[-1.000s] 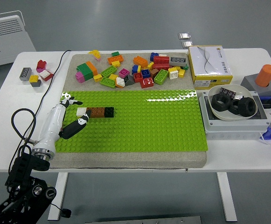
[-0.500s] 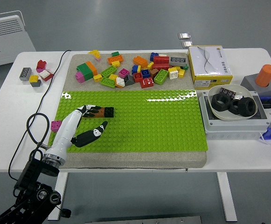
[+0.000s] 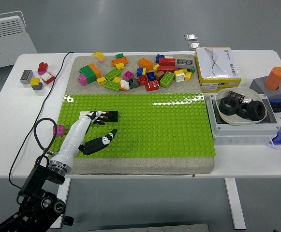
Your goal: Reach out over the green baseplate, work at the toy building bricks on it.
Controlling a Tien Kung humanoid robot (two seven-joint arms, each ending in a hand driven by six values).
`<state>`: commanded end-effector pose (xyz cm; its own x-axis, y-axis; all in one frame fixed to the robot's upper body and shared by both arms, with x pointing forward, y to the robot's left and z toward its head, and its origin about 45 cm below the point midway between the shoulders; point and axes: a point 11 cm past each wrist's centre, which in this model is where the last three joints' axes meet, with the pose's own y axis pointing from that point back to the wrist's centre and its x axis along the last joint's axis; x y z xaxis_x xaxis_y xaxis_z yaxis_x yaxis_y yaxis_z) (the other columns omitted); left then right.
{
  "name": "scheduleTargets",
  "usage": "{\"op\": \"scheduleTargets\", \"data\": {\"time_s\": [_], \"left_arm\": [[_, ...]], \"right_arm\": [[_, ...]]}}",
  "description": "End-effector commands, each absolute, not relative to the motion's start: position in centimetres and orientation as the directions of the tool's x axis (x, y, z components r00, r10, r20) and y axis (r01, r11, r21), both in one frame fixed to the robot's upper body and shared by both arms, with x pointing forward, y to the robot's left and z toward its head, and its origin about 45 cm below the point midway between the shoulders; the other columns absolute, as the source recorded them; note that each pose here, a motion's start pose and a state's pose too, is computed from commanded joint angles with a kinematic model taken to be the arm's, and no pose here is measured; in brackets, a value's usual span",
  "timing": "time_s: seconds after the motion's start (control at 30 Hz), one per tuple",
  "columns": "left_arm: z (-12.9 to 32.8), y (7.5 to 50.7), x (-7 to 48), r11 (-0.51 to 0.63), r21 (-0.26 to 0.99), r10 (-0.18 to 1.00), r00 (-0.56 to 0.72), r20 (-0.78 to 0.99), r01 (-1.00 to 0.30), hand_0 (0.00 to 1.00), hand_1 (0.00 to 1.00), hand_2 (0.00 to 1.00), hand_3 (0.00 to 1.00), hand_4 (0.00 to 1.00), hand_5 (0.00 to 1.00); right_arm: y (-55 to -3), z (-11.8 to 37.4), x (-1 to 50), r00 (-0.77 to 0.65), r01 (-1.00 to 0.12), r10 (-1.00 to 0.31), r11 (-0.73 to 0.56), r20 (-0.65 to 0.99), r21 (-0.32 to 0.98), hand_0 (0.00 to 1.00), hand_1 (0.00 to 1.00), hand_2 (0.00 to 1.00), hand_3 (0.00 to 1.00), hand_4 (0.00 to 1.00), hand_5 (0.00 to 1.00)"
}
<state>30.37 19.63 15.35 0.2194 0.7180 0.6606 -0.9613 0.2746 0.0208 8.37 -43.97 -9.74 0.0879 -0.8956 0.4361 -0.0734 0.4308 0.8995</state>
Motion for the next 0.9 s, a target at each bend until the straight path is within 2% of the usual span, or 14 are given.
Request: {"op": "scheduleTargets", "data": {"time_s": [0.9], "left_arm": [[15.21,19.56,30.38,0.288,0.023,0.728,0.235,0.644,-0.957,0.695,0.618,0.619,0.663,0.689,0.327]], "right_arm": [[-43.91,-9.85,7.91,0.075,-0.062,-0.897,0.431,0.435,0.9,0.519,0.654,0.77,0.786,0.871,0.958]]}}
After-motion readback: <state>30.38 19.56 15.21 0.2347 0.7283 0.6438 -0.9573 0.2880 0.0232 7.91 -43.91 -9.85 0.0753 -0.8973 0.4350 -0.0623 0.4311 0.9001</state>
